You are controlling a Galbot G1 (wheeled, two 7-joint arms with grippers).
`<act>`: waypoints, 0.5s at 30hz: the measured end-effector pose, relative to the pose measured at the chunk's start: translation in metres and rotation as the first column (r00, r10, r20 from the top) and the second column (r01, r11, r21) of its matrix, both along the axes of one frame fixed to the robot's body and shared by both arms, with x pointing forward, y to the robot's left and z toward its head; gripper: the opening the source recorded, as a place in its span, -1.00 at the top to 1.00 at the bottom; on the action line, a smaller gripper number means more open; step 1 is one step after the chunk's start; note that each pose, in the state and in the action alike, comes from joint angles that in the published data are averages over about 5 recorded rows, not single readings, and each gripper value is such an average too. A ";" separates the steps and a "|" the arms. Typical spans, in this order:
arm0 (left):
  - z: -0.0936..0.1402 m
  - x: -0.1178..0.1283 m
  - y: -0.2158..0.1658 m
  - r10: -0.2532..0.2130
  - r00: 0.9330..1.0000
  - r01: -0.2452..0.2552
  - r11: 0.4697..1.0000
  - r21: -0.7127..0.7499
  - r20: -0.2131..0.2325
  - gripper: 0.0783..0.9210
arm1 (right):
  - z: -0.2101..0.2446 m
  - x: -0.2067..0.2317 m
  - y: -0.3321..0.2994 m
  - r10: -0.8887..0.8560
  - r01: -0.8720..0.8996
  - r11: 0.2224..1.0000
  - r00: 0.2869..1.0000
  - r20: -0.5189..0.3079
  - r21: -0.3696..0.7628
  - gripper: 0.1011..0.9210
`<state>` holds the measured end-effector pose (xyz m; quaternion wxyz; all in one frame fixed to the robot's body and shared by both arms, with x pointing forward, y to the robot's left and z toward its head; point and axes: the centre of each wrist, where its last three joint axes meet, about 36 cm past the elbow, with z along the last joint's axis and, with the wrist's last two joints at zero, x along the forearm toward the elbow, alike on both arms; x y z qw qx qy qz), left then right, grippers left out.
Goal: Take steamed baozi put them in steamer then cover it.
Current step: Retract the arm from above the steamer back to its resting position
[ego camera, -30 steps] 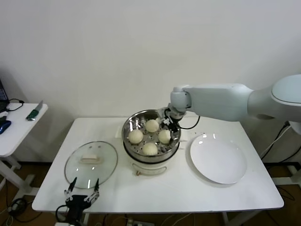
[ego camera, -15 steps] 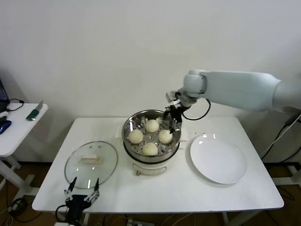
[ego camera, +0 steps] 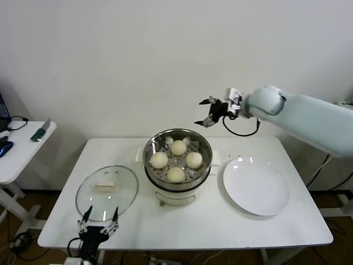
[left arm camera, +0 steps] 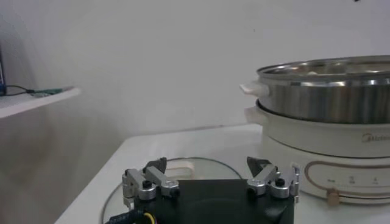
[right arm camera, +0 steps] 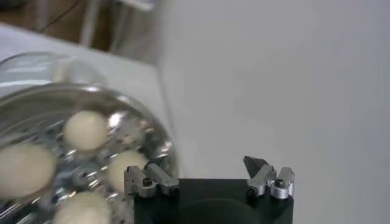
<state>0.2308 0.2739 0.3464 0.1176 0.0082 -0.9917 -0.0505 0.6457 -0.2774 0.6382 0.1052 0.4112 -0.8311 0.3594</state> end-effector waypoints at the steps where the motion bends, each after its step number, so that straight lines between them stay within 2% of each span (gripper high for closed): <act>1: 0.000 0.000 0.000 -0.002 1.000 0.002 1.000 -0.001 -0.002 -0.77 | -0.006 -0.005 -0.007 -0.027 0.027 0.999 1.000 0.016 0.030 -0.76; 7: -0.001 0.002 0.002 -0.003 1.000 0.003 1.000 -0.011 -0.008 -0.77 | -0.048 -0.038 -0.048 -0.178 0.160 0.968 0.981 0.080 0.193 -0.76; 15: -0.001 0.007 0.007 0.001 1.000 -0.001 1.000 0.011 -0.005 -0.77 | -0.112 -0.091 -0.087 -0.341 0.277 0.878 0.934 0.105 0.390 -0.76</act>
